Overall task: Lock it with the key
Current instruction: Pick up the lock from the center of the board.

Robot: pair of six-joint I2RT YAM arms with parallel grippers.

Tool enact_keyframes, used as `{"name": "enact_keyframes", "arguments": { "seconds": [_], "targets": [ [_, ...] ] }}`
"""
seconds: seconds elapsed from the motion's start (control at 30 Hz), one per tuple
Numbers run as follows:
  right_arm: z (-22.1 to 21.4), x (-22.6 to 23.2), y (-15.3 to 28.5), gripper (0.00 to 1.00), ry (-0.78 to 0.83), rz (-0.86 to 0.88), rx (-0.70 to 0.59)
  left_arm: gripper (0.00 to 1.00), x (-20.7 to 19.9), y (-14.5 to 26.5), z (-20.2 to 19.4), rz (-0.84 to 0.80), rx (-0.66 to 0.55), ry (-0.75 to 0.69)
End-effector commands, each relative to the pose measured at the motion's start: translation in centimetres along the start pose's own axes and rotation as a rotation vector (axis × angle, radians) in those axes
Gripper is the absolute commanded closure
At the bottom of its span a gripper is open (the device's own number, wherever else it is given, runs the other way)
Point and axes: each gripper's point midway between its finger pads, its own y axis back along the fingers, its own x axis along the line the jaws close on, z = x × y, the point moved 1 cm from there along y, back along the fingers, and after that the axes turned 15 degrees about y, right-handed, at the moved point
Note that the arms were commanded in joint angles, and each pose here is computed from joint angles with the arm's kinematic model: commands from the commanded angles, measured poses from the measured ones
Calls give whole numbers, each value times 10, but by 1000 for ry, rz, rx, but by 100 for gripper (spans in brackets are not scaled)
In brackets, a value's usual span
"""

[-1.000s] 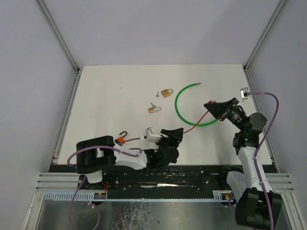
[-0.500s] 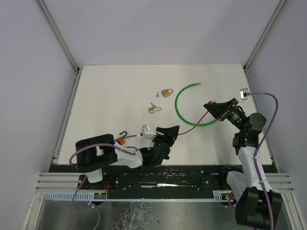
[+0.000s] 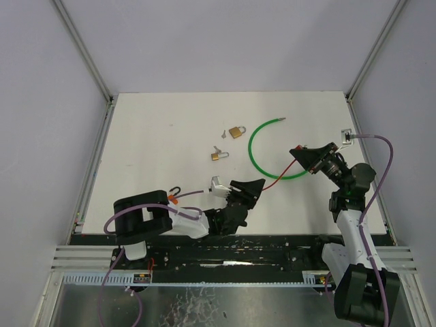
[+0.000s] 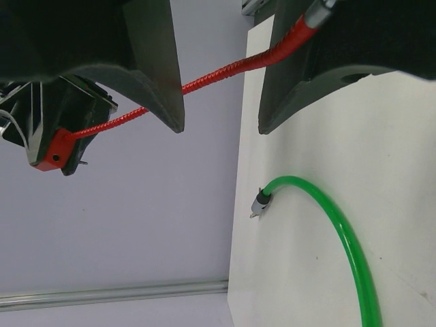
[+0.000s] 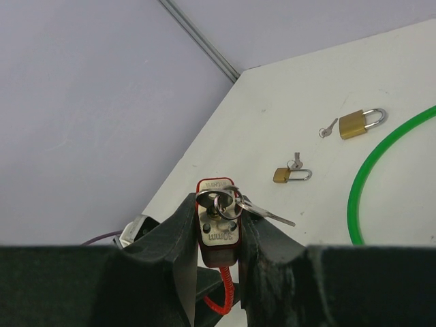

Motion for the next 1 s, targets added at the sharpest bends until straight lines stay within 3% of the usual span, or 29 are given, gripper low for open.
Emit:
{"name": "enact_keyframes", "arguments": {
  "seconds": [0.0,0.17,0.33,0.5,0.67,0.8,0.97],
  "targets": [
    [21,9,-1,100,81,26,-71,54,-7,-4,-8,-9,10,16],
    [21,11,0,100,101,33,-73,53,-6,-5,-3,1,19,32],
    [20,11,0,100,111,36,-69,62,-15,-4,4,-15,20,56],
    [20,13,0,100,130,49,-64,77,-23,-1,10,-56,29,48],
    [18,19,1,100,171,81,-46,99,-35,0,12,-121,59,-7],
    [14,23,2,100,207,123,-7,100,-52,2,10,-213,83,-211],
    [7,25,1,100,249,157,38,100,-75,11,-6,-425,170,-720]
  ]
}}
